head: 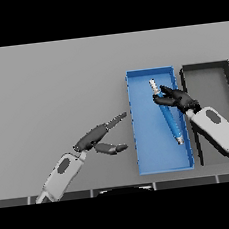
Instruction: Pick up the blue pipe and place it into the blue bin.
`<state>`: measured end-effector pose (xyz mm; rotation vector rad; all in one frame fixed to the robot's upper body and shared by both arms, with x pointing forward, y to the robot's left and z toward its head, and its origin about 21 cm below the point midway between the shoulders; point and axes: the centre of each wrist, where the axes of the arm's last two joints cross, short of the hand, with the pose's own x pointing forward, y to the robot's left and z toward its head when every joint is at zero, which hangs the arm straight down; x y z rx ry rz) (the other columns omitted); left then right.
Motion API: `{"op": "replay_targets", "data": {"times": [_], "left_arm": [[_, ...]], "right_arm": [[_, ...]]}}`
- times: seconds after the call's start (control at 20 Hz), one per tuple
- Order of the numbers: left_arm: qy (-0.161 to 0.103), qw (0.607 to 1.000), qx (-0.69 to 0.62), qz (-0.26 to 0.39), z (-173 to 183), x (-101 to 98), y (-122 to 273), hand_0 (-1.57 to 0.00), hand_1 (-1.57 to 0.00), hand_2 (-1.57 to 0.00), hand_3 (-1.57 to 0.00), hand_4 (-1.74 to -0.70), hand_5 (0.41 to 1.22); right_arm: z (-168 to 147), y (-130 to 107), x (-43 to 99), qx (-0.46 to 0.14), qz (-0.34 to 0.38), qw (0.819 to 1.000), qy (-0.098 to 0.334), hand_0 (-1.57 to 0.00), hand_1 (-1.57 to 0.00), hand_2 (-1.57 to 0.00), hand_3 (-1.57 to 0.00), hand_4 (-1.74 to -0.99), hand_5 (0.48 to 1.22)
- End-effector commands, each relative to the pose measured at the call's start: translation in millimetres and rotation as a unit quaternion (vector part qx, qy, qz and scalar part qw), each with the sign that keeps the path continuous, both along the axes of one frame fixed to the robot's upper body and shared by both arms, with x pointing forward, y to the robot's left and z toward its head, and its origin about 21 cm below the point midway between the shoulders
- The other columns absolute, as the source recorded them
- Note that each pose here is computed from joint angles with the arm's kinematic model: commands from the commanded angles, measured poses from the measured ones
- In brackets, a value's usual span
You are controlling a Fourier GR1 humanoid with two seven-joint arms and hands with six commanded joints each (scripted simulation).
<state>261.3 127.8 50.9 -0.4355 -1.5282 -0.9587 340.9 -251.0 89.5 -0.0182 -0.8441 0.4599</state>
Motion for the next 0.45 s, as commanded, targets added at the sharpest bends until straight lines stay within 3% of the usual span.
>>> {"op": "replay_targets", "data": {"times": [0.0, 0.4], "left_arm": [[0.002, 1.0, 0.002, 0.001, -2, -1.3, 1, 0.0, 0.0, 0.0, 0.0, -0.83, 0.471], [-0.004, 1.0, 0.009, 0.008, 5, 9.0, 2, 0.0, 0.0, 0.0, 0.0, -0.83, 0.474]], "right_arm": [[0, 0, 1.8, -0.002, -0.003, 1.0, -0.001, -0.05, -0.04, -0.04, -0.02, -1.182, 0.807], [-3, 0, 0.9, -0.005, 0.009, 1.0, -0.012, -0.02, -0.01, -0.01, -0.01, -1.186, 0.769]]}}
